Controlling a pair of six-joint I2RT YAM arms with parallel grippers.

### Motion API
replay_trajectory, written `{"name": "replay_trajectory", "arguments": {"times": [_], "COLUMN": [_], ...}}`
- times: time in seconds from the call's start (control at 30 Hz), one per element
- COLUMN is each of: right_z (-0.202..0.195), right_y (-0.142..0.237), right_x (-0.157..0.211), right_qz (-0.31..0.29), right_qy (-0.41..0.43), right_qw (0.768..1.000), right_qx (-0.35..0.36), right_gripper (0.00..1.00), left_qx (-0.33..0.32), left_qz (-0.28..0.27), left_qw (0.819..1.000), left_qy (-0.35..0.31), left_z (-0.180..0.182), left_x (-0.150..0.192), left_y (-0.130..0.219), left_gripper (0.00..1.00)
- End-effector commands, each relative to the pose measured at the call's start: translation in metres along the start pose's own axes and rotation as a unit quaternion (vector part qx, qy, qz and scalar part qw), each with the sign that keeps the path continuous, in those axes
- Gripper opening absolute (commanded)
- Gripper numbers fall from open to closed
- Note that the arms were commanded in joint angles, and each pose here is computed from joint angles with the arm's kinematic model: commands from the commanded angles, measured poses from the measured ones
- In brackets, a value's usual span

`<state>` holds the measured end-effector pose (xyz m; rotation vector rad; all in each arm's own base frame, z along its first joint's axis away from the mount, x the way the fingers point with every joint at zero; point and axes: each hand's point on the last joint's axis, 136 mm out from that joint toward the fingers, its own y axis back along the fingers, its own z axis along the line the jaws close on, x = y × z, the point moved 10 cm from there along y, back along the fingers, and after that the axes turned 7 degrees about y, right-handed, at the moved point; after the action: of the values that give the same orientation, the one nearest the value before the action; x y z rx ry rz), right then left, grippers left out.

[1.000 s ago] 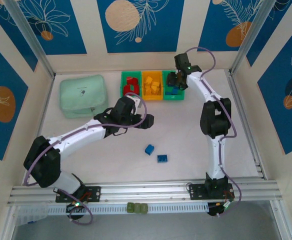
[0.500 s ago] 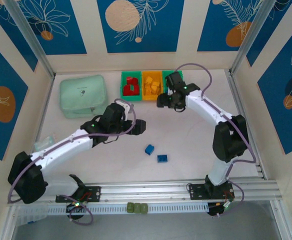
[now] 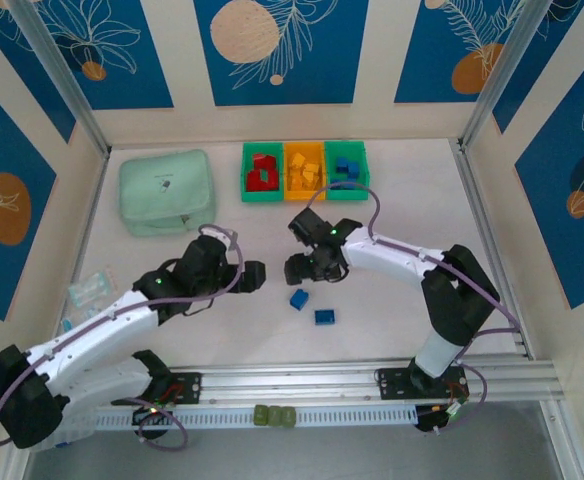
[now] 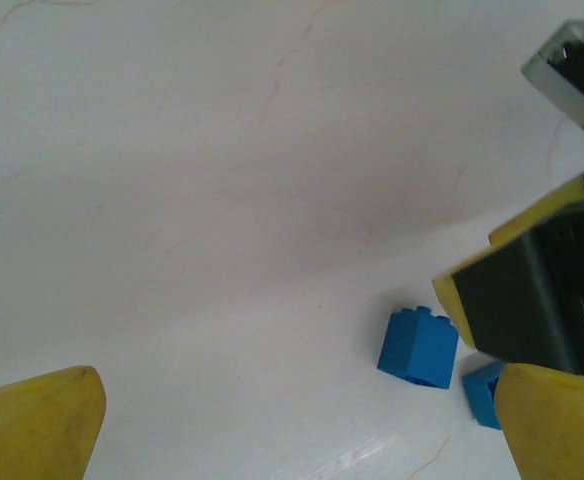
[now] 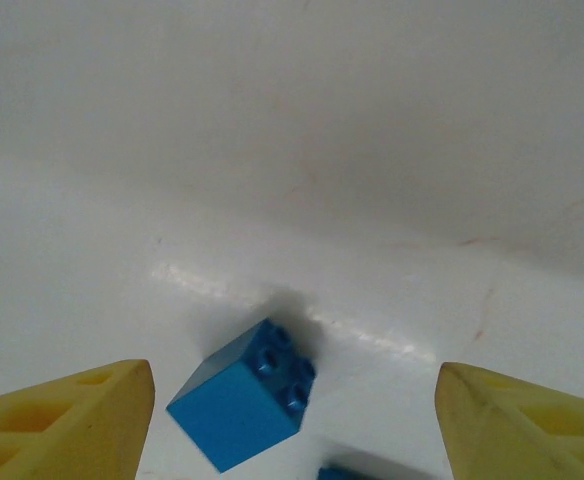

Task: Sort the legos into containers by color
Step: Pick up the lego from the bottom-center of the table.

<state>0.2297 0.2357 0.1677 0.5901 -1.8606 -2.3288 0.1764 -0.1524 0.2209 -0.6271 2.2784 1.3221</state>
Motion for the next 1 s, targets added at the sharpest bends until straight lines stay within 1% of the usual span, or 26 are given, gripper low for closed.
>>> {"name": "replay_trajectory", "arguments": {"times": [0.0, 0.1, 0.2, 0.33, 0.43, 0.63, 0.83, 0.97], "right_z": [0.009, 0.022, 0.029, 0.032, 0.035, 0.034, 0.033, 0.03], "right_y": [-0.005, -0.016, -0.023, -0.033, -0.042, -0.051, -0.05, -0.042], "right_x": [0.008, 0.012, 0.012, 0.013, 0.015, 0.019, 0.018, 0.014], "right_qz": [0.008, 0.016, 0.023, 0.038, 0.052, 0.064, 0.062, 0.054], "right_qy": [-0.02, 0.017, 0.054, 0.069, 0.08, 0.084, 0.08, 0.07], "right_qw": [1.0, 1.0, 0.998, 0.997, 0.995, 0.994, 0.994, 0.995], "right_qx": [-0.01, -0.015, -0.001, -0.01, 0.015, 0.04, 0.045, 0.039], "right_gripper": [0.76, 0.73, 0.71, 0.72, 0.71, 0.63, 0.52, 0.47], "left_qx": [-0.033, -0.037, -0.036, -0.04, -0.044, -0.046, -0.047, -0.043], "left_qz": [-0.003, -0.011, -0.017, -0.019, -0.018, -0.021, -0.02, -0.023], "left_qw": [0.999, 0.999, 0.999, 0.998, 0.998, 0.998, 0.998, 0.998], "left_qy": [0.025, 0.031, 0.035, 0.035, 0.036, 0.037, 0.037, 0.037], "left_z": [0.014, 0.02, 0.022, 0.025, 0.025, 0.026, 0.026, 0.025], "left_x": [0.008, 0.012, 0.013, 0.015, 0.015, 0.015, 0.014, 0.013], "left_y": [0.003, 0.007, 0.01, 0.011, 0.012, 0.012, 0.011, 0.012], "left_gripper": [0.99, 0.99, 0.99, 0.99, 0.99, 0.99, 0.99, 0.99]}}
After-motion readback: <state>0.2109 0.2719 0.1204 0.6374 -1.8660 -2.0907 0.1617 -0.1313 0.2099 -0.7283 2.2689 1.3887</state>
